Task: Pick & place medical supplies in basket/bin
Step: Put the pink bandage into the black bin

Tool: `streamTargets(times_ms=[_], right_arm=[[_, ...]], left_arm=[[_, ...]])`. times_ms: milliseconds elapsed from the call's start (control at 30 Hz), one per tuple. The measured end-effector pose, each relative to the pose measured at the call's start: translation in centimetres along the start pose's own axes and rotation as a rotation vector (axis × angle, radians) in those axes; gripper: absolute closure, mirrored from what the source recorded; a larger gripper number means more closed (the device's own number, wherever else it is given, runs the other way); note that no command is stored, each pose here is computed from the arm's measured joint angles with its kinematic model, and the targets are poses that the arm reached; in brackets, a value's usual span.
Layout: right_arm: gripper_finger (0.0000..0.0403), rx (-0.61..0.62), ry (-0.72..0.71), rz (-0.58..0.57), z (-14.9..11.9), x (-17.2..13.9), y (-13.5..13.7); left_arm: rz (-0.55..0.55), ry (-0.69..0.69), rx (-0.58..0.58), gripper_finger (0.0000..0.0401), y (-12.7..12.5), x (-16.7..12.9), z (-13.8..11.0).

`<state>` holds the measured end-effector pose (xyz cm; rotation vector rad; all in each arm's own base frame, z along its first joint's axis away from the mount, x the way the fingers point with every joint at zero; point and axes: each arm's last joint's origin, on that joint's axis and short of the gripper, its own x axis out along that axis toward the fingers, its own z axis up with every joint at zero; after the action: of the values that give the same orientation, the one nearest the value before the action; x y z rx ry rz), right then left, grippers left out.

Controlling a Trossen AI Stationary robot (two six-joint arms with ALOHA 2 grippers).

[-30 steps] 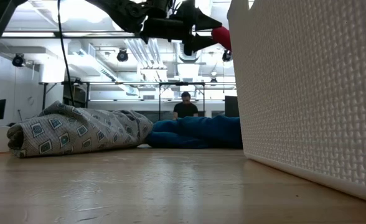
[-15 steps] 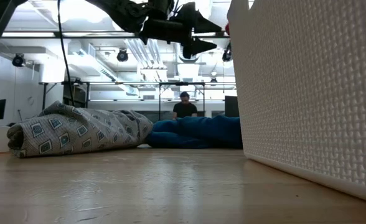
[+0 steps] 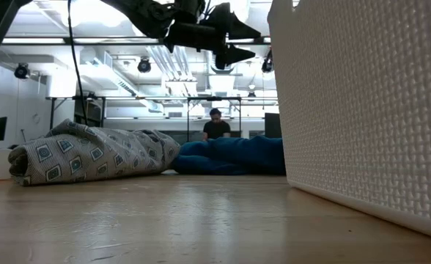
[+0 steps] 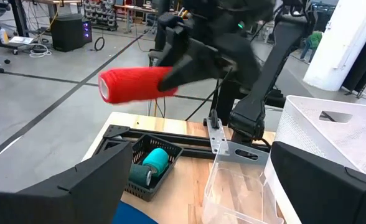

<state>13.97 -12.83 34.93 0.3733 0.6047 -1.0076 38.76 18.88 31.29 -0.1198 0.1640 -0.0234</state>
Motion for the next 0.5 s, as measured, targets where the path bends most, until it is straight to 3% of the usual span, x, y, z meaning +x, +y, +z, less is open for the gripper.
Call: streamTargets(times_ms=[133, 300, 500], right_arm=[[0.0262, 0.092, 0.057, -0.070, 0.1, 0.8, -1.6], [0.0262, 0.194, 0.146, -0.118, -1.7, 2.8, -3.3], [0.0261, 0.215, 0.187, -0.152, -3.4, 4.3, -3.8]], left_arm=[[0.000, 0.003, -0.002, 0.0013, 0.0, 0.0, 0.0], [0.001, 0.006, -0.003, 0.0015, 0.0, 0.0, 0.0], [0.002, 0.007, -0.004, 0.0013, 0.0, 0.0, -0.1]])
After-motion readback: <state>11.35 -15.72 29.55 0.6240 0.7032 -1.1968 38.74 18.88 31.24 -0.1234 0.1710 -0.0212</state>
